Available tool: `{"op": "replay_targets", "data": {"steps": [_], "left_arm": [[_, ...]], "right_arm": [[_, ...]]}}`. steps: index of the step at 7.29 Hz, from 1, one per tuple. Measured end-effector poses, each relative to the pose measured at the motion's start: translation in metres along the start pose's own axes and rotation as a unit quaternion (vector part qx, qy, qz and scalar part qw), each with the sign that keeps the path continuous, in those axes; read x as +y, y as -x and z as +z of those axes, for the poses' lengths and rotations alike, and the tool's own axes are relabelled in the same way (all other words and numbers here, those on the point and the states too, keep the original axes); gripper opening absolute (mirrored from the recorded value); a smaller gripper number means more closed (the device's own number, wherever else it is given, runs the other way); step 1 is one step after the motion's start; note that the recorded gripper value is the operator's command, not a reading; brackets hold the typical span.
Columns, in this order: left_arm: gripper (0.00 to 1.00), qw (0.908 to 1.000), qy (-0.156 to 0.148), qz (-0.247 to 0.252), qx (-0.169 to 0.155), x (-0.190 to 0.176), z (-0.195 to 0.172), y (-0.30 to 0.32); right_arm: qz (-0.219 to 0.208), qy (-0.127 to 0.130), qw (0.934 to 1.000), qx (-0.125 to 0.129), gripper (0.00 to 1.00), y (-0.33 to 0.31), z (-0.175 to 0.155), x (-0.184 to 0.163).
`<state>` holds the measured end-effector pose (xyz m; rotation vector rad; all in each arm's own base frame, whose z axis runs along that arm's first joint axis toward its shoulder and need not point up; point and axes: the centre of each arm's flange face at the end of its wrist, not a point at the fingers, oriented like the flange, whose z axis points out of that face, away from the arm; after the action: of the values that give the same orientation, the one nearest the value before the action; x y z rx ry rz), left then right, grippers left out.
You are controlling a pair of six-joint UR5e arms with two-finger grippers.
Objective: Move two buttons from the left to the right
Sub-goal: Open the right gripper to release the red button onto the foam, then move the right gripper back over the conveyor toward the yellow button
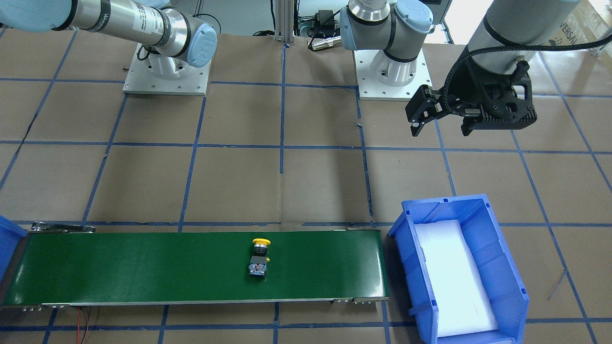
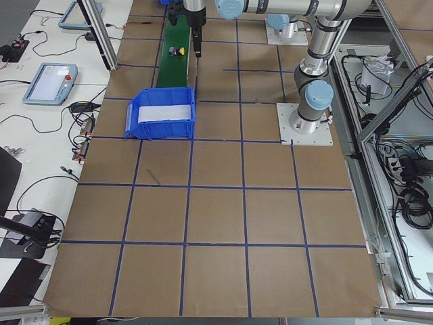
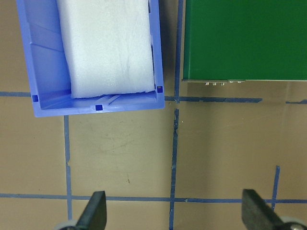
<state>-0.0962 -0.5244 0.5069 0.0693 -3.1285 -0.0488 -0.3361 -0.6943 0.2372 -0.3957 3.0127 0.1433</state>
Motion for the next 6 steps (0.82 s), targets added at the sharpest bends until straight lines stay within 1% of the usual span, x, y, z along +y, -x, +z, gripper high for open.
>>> {"op": "replay_targets", "data": {"steps": [3,4,6], "left_arm": [[1.0,1.0,0.001,0.0,0.0,0.0,0.001,0.0],[1.0,1.0,0.0,0.0,0.0,0.0,0.0,0.0],[1.0,1.0,0.001,0.0,0.001,-0.001,0.001,0.0]], "right_arm": [[0.0,0.0,1.0,0.002,0.62,0.0,-0.004,0.001],[-0.001,-0.004,1.0,0.007,0.62,0.001,-0.021,0.002],[-0.002,-0.012,0.9998,0.016,0.62,0.008,-0.075,0.007]]}}
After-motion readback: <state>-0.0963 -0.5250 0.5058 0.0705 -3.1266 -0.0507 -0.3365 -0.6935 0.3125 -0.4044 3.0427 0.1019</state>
